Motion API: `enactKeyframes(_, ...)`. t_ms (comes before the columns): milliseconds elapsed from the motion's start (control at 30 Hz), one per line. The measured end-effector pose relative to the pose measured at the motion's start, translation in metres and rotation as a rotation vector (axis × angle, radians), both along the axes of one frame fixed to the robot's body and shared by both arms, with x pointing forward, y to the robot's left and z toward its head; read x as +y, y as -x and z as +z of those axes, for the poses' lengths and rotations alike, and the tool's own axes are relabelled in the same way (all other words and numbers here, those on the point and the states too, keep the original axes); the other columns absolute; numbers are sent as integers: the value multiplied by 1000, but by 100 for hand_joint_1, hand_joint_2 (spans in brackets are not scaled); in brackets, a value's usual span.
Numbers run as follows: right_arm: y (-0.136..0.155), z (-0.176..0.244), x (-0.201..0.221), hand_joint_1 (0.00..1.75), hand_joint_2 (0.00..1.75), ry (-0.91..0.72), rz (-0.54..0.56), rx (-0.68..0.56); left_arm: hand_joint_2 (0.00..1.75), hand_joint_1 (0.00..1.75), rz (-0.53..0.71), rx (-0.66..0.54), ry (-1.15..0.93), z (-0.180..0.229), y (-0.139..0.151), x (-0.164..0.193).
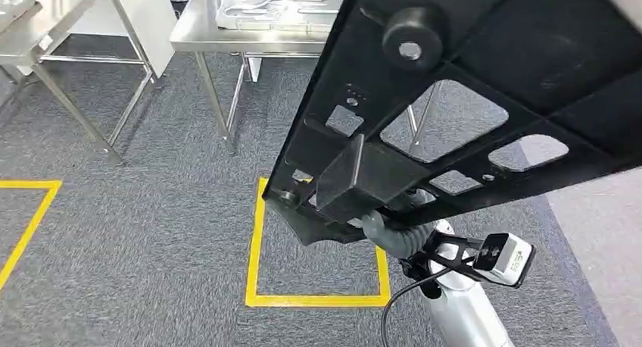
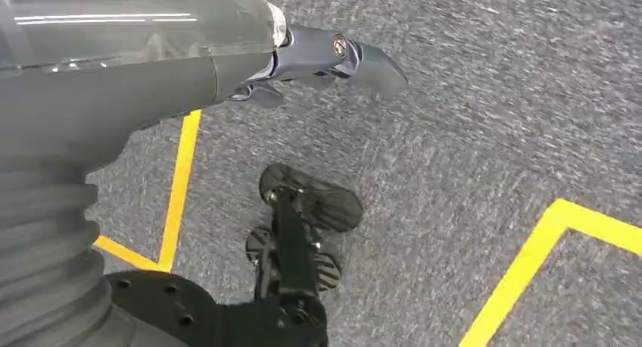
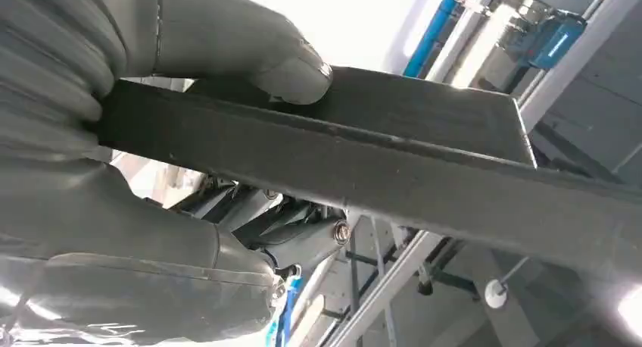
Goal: Take the parts from the cabinet and place them on the table.
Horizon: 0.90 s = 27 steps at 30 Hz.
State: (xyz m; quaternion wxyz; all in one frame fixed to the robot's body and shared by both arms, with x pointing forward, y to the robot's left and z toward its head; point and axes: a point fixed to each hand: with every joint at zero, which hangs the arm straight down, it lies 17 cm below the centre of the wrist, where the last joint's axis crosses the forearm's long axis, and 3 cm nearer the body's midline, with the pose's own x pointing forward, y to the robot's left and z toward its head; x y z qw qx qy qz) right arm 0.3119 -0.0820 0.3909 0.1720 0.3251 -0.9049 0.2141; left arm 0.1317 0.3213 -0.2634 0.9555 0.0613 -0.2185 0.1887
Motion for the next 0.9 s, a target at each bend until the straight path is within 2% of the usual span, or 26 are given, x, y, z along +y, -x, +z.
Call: enactKeyframes(900,5,2,-5,175,175,-14,-18,-9,175,0,-14,-23,7,2,-2,-1)
